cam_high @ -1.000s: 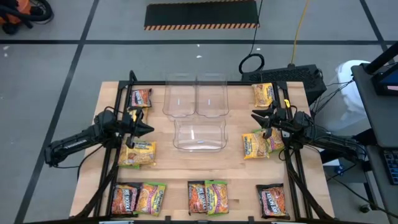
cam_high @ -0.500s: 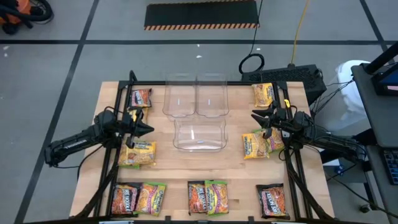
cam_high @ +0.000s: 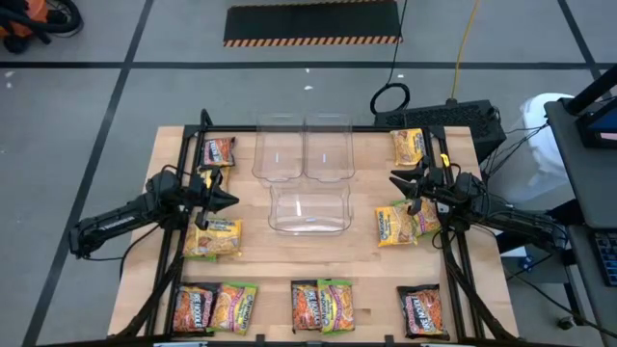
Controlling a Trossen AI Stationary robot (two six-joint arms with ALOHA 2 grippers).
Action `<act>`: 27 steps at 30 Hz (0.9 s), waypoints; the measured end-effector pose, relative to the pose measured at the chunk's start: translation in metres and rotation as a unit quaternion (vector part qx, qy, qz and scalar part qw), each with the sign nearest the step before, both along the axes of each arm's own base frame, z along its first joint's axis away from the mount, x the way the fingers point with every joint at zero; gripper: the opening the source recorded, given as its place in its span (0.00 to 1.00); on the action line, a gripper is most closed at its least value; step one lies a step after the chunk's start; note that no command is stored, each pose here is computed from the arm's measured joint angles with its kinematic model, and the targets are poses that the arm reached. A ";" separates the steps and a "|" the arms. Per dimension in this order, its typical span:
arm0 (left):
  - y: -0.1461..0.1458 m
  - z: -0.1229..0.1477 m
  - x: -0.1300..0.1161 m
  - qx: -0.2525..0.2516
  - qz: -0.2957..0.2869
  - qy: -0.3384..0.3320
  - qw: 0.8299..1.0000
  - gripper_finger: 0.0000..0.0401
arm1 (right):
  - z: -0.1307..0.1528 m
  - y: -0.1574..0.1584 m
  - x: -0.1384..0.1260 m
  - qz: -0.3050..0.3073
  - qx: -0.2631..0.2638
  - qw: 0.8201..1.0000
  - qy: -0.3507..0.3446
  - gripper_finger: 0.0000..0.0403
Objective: Sort Maruchan noodles
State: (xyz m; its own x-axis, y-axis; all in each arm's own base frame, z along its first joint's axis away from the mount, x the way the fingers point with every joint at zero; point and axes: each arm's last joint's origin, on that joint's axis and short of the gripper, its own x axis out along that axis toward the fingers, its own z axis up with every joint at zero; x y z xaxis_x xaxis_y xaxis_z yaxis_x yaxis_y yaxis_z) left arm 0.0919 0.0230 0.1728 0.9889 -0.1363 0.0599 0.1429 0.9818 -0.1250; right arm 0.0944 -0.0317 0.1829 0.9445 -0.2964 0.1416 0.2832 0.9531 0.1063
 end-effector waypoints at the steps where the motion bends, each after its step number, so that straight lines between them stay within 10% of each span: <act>1: 0.000 0.000 0.000 0.000 0.000 0.000 1.000 0.06 | 0.000 0.000 0.000 0.000 0.000 1.000 0.000 0.23; 27: 0.000 0.000 0.000 0.000 0.000 0.000 1.000 0.06 | 0.001 0.000 0.000 0.006 0.037 0.999 -0.016 0.23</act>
State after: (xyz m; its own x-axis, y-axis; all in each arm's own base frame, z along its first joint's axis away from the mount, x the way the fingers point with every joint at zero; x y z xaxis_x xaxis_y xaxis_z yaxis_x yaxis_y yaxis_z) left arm 0.0919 0.0230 0.1728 0.9888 -0.1362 0.0603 0.1429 0.9818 -0.1249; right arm 0.0943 -0.0317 0.1837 0.9433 -0.2963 0.1496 0.2677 0.9455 0.1854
